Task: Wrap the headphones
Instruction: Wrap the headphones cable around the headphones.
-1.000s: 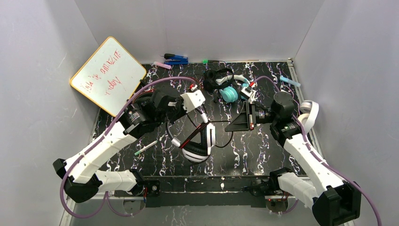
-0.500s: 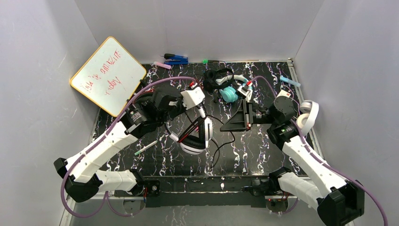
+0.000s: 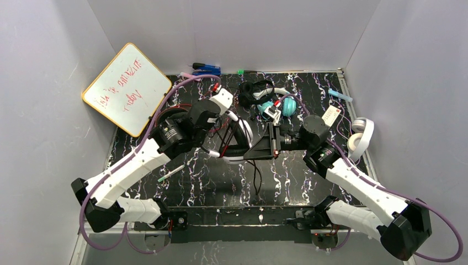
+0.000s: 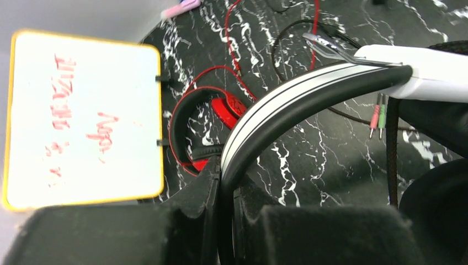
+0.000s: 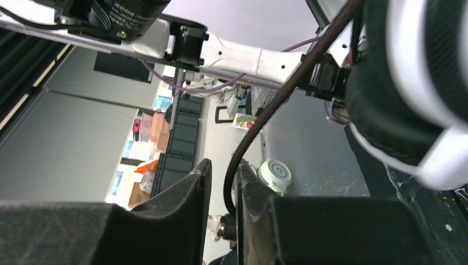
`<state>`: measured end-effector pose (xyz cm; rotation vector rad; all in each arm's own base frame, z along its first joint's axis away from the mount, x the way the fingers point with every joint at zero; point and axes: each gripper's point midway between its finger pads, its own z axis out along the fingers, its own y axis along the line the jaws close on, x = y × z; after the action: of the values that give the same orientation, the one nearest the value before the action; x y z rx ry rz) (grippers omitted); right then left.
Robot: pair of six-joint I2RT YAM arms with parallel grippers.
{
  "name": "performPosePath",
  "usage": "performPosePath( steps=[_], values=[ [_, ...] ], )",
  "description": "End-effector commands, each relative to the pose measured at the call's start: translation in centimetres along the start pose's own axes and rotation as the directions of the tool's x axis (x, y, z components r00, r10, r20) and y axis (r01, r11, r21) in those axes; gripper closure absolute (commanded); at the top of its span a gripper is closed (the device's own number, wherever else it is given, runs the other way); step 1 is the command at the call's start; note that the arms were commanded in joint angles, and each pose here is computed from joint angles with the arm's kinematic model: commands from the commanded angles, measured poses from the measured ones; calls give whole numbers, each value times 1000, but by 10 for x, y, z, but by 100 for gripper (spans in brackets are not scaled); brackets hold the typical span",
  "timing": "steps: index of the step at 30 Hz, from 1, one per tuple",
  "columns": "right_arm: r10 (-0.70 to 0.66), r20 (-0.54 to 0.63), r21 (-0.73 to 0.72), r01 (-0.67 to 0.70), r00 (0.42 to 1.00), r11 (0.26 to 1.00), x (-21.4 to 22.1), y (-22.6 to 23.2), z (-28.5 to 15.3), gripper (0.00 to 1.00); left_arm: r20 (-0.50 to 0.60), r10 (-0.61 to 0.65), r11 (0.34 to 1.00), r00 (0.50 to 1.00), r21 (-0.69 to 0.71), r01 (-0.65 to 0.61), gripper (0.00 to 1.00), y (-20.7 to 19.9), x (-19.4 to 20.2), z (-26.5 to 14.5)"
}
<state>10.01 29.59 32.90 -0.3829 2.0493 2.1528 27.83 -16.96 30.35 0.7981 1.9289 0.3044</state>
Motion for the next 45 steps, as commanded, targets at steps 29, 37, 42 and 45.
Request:
performPosePath(
  steps=[29, 37, 42, 45],
  values=[
    [-201, 59, 386, 164, 978, 908, 19, -91, 9, 66, -83, -769, 638, 634, -178, 749, 100, 10, -4, 11],
    [-305, 104, 346, 253, 947, 903, 30, -123, -1, 57, -102, -816, 577, 569, -89, 812, 100, 14, -20, -1],
    [-447, 78, 321, 402, 891, 858, 36, -139, -5, 44, -136, -824, 556, 549, -16, 831, 100, 9, -34, -12],
    [-548, 42, 310, 510, 836, 802, 37, -147, -7, 33, -148, -826, 550, 545, 1, 835, 100, 8, -37, -17]
  ],
)
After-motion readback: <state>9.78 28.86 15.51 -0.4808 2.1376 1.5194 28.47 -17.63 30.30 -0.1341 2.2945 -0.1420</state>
